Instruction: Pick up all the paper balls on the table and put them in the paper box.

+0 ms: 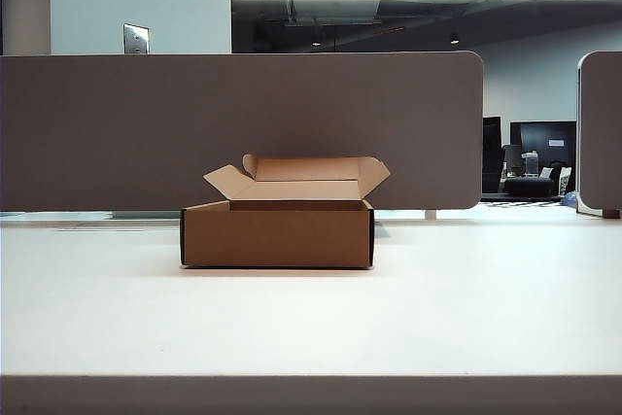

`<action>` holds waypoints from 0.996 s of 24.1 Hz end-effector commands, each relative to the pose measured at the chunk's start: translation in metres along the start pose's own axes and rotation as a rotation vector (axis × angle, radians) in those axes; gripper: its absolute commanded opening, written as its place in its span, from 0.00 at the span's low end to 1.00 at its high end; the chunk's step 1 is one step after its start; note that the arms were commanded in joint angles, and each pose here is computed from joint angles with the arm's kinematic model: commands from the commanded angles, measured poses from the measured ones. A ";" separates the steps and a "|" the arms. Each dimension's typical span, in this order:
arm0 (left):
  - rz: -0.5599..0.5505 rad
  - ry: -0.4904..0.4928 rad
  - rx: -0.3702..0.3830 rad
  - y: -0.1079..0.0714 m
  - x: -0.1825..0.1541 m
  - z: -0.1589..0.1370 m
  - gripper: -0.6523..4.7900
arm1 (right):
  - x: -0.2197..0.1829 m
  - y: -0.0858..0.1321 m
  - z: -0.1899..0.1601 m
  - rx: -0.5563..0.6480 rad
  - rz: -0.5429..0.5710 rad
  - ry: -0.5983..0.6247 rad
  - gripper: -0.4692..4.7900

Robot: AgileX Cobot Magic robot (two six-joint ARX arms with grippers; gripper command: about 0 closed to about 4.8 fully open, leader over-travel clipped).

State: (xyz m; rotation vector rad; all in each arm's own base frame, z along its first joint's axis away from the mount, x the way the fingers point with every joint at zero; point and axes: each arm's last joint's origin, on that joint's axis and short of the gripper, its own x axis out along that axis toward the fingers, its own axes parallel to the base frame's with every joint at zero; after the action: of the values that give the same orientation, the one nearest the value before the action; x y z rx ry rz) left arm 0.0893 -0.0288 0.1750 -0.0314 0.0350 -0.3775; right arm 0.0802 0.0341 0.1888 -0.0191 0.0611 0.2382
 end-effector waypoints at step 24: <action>0.271 0.005 0.062 0.009 0.003 -0.013 0.11 | 0.011 0.006 -0.029 0.005 0.107 -0.011 0.09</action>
State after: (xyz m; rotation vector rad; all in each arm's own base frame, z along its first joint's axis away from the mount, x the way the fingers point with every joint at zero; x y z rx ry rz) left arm 0.0948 -0.0219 0.1600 0.0359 0.0408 -0.1138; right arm 0.0875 0.0418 0.1591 -0.0155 0.0616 0.3576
